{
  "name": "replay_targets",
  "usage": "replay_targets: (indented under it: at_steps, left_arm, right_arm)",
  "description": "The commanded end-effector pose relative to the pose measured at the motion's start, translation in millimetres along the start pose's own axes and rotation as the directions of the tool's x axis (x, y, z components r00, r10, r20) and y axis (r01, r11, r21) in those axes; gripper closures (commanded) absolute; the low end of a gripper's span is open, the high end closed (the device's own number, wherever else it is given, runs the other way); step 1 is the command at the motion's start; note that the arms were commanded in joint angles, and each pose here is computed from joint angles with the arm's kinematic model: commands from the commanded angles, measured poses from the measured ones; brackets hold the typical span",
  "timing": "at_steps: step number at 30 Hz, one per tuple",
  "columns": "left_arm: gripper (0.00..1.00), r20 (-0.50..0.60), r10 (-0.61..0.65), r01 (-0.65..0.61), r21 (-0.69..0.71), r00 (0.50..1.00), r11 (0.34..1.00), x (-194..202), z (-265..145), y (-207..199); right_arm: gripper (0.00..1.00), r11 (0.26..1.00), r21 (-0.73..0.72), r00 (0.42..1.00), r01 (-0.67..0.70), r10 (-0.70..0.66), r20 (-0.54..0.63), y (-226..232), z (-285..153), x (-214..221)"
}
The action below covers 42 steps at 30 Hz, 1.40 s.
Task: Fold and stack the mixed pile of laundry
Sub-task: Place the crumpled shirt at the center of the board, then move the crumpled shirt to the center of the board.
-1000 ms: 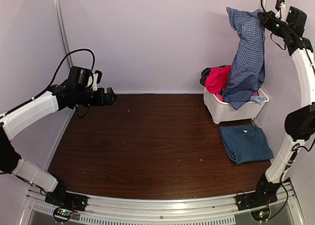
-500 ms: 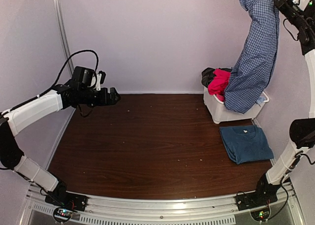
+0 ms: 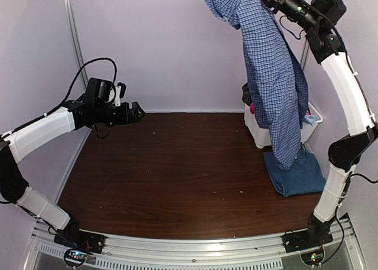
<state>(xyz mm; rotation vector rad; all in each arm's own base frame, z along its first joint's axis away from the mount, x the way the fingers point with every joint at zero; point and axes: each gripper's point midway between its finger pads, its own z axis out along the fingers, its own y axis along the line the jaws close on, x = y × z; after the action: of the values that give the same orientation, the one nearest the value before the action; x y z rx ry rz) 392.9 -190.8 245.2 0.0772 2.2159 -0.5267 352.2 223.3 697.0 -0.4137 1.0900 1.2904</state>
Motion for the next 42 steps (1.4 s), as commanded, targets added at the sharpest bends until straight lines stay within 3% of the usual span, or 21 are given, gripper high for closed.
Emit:
replay_targets:
  at_steps: [1, 7, 12, 16, 19, 20, 21, 24, 25, 26, 33, 38, 42]
  left_arm:
    - [0.02, 0.079, -0.034, 0.035, -0.014, 0.996, 0.999, -24.3, -6.9, 0.5]
    - [0.02, 0.127, -0.132, 0.144, -0.095, 0.983, 0.985, -27.1, -16.4, 36.4]
    - [0.02, 0.175, -0.186, 0.21, -0.128, 0.967, 0.969, -25.8, -29.1, 61.1]
    - [0.02, 0.175, -0.164, 0.194, -0.169, 0.971, 0.966, -23.8, -37.2, 71.8]
    - [0.02, 0.163, -0.143, 0.171, -0.171, 0.976, 0.97, -19.1, -38.2, 72.6]
    - [0.02, 0.156, -0.138, 0.164, -0.168, 0.978, 0.972, -16.8, -37.6, 72.3]
    - [0.02, 0.146, -0.131, 0.154, -0.164, 0.981, 0.974, -14.1, -36.2, 71.8]
    - [0.03, 0.095, -0.094, 0.105, -0.119, 0.991, 0.987, -3.3, -30.6, 64.2]
    - [0.03, 0.073, -0.079, 0.086, -0.1, 0.994, 0.991, 1.8, -28.0, 61.0]
    - [0.02, 0.053, -0.061, 0.066, -0.083, 0.997, 0.994, 6.7, -25.9, 58.5]
    - [0.02, -0.111, -0.037, 0.024, -0.112, 0.993, 0.993, 58.6, 0.7, 70.0]
    - [0.02, -0.236, -0.042, 0.016, -0.113, 0.971, 0.993, 101.6, 21.4, 67.9]
    - [0.04, -0.333, -0.027, -0.012, -0.114, 0.942, 0.993, 133.9, 37.4, 61.4]
  right_arm:
    - [1.0, 0.976, -0.219, 1.0, -0.017, 0.018, 0.006, 76.4, 32.3, 26.9]
    - [1.0, 0.921, -0.356, 0.988, -0.157, 0.141, -0.069, 107.3, 84.6, 106.7]
    - [1.0, 0.936, -0.299, 0.981, -0.184, 0.157, -0.111, 80.7, 113.7, 165.5]
    - [1.0, 0.998, -0.033, 0.979, -0.048, 0.04, -0.201, -2.1, 99.4, 190.6]
    - [0.97, 0.935, 0.336, 0.948, 0.115, -0.002, -0.319, -105.7, 42.7, 223.8]
    - [0.87, 0.887, 0.432, 0.91, 0.162, 0.035, -0.412, -141.5, 9.8, 258.7]
    - [0.67, 0.84, 0.499, 0.873, 0.212, 0.066, -0.483, -166.7, -22.0, 280.0]
    - [0.2, 0.754, 0.583, 0.779, 0.303, 0.157, -0.608, -195.3, -101.1, 328.7]
    - [0.1, 0.756, 0.576, 0.756, 0.31, 0.172, -0.632, -193.0, -116.2, 339.8]
    - [0.06, 0.763, 0.564, 0.733, 0.314, 0.183, -0.655, -189.3, -127.4, 350.0]
    - [0.11, 0.847, 0.473, 0.633, 0.242, 0.232, -0.739, -180.1, -137.5, 402.8]
    - [0.19, 0.887, 0.411, 0.48, 0.213, 0.271, -0.834, -196.2, -125.7, 485.7]
    - [0.23, 0.897, 0.384, 0.405, 0.22, 0.274, -0.872, -213.1, -113.8, 533.9]
